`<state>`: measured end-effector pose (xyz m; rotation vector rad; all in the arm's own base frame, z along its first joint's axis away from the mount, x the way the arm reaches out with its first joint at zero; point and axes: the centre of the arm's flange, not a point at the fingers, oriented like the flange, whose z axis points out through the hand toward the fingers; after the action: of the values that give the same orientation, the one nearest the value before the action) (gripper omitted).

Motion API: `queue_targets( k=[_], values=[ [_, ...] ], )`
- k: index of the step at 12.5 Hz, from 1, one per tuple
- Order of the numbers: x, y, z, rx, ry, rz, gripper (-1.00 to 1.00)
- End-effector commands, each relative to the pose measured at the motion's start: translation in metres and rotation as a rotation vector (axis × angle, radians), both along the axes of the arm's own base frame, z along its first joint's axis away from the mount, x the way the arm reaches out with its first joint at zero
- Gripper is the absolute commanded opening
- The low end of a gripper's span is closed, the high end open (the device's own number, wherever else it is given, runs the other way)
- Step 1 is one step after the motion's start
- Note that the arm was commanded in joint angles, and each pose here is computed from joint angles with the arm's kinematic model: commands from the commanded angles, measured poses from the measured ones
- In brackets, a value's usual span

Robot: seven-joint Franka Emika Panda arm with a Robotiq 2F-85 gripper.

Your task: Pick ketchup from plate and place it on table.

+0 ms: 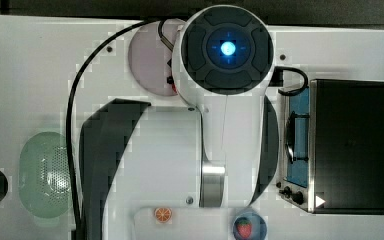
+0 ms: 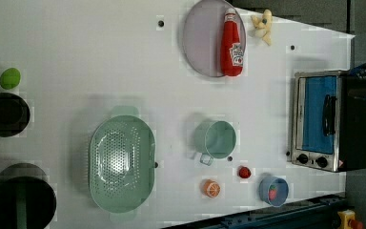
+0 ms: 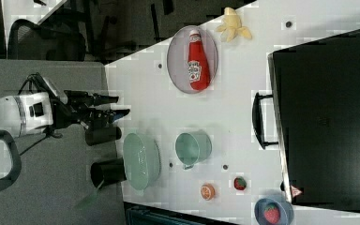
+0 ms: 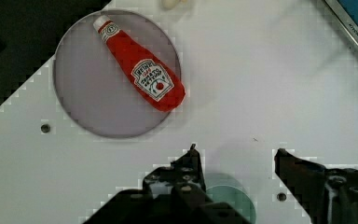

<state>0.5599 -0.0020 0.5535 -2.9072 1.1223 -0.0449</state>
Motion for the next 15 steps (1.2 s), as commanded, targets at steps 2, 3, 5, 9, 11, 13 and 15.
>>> queue_targets(
  k=[2,3,5,9,11,13,15],
  values=[
    [-0.067,-0.009,0.024,-0.012,0.076,-0.054,0.79],
    [-0.066,-0.010,0.023,-0.011,0.079,-0.056,0.99],
    [-0.066,-0.012,0.023,-0.011,0.077,-0.059,1.00],
    [-0.049,-0.008,0.005,-0.010,0.069,-0.037,1.00],
    [-0.036,-0.003,-0.019,-0.007,0.100,-0.021,1.00],
    [-0.022,0.004,-0.045,-0.003,0.124,0.029,1.00],
    [-0.003,0.010,-0.068,0.003,0.102,0.096,1.00]
  ],
)
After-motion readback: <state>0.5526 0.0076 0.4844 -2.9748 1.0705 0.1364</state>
